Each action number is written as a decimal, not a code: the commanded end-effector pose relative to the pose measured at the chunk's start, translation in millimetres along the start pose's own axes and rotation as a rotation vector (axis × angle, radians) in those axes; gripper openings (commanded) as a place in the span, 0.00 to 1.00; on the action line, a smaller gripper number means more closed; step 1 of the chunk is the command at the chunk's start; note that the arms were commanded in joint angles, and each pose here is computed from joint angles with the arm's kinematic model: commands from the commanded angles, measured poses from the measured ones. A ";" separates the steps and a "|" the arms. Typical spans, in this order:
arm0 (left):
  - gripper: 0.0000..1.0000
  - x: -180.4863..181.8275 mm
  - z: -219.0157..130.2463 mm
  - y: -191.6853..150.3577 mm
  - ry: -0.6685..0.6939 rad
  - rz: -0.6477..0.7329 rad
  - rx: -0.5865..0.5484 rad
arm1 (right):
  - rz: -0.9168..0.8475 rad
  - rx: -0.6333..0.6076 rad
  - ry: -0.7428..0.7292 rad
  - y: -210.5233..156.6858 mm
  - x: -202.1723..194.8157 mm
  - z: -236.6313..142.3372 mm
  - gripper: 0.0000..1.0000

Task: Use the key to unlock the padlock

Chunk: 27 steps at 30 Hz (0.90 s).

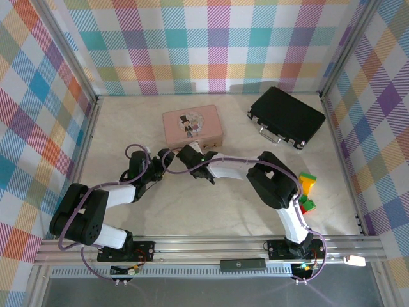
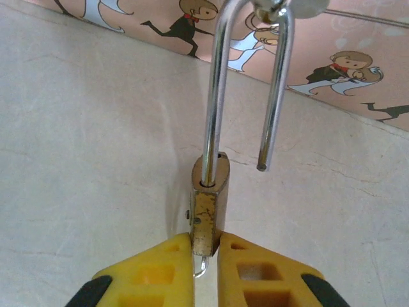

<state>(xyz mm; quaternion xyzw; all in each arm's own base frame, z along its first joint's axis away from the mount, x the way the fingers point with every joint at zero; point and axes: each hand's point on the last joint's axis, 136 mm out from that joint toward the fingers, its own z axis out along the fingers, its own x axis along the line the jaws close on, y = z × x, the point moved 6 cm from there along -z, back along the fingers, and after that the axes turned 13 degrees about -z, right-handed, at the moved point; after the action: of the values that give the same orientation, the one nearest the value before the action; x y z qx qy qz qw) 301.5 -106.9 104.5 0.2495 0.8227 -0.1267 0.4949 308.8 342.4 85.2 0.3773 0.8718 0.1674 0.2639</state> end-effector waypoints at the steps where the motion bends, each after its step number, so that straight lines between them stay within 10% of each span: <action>1: 0.83 3.7 0.1 -1.7 -0.033 -0.013 0.029 | 0.025 -0.082 0.148 10.3 -6.7 -9.8 0.10; 27: 0.70 -1.8 55.8 -57.3 -0.182 0.002 0.105 | 0.131 -0.120 0.749 0.3 -44.7 -6.0 0.00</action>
<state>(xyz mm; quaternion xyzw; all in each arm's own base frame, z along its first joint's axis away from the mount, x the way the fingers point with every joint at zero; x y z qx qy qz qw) 315.4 -166.5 83.0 0.2566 0.7654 -0.1821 0.5615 332.1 306.2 93.6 0.3618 0.8680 0.3381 -0.0358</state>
